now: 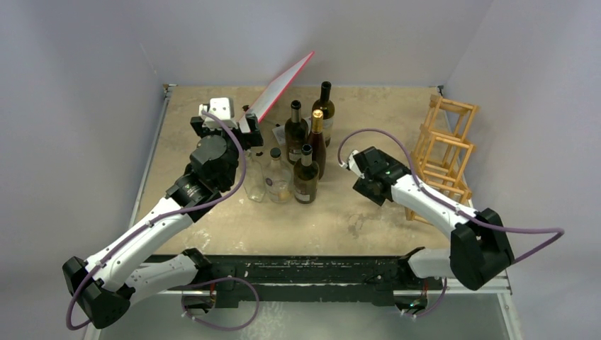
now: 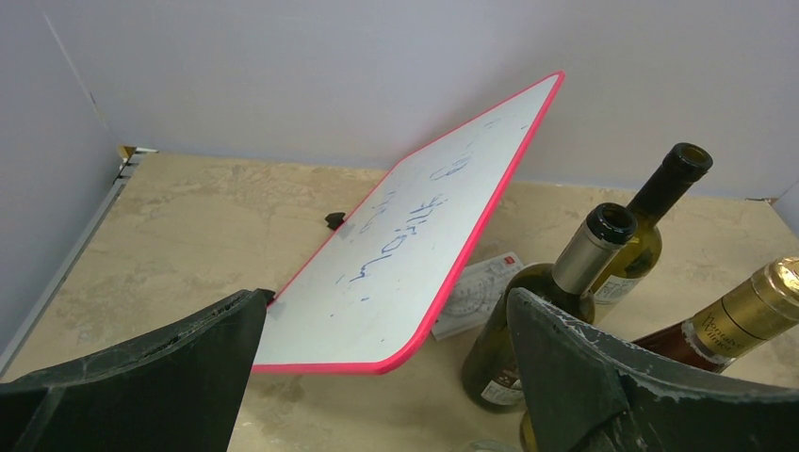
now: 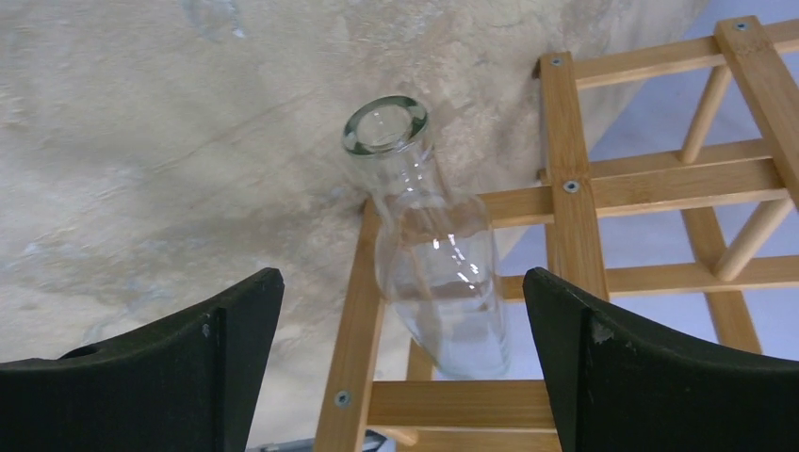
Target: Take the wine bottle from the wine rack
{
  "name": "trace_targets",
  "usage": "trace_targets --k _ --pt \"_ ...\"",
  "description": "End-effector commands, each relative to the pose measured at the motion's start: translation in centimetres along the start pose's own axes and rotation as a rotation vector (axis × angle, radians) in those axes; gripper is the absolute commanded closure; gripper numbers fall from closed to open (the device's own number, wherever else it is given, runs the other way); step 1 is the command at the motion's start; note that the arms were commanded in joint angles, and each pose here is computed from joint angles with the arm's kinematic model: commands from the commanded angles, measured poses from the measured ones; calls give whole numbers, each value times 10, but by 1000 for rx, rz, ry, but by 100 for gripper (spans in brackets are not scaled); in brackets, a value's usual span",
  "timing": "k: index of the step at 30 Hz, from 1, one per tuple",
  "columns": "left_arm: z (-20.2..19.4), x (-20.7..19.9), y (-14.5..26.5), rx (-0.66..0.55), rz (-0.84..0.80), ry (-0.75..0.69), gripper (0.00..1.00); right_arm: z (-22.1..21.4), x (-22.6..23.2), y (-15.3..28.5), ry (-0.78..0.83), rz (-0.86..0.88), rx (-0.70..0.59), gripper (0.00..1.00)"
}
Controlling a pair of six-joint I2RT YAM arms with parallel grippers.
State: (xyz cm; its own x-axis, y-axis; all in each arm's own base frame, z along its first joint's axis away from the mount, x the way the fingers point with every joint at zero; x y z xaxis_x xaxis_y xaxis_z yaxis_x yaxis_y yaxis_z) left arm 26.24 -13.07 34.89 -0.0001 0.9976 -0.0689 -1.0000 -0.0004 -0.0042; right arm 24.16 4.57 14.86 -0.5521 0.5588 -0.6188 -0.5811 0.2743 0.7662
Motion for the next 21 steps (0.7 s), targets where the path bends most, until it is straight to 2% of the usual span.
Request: trace_targets --k 1,6,15,21 --pt "16 2 2 -45 7 22 0 3 -13 -7 40 -127 38 0" --pt "15 -2 1 -40 -10 31 0 3 -8 -19 58 -146 76 0" --pt "12 -5 -2 -29 -14 26 0 9 -3 -26 50 -135 29 1" --pt "9 -5 -4 -21 -7 15 0 4 1 -32 74 -128 42 13"
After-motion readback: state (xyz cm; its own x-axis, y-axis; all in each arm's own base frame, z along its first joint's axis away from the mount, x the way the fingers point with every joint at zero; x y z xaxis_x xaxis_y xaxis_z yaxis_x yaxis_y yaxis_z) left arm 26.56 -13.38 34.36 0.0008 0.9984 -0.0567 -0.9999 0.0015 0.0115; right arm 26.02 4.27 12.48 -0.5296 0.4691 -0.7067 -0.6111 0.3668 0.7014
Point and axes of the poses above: each gripper's point midway between its finger pads, its own y axis back along the fingers, its own x axis along the line the jaws close on, z = x × y, the point moved 6 cm from there along y, back along the fingers, and after that the axes turned 3 degrees about -y, right-handed, at the moved point
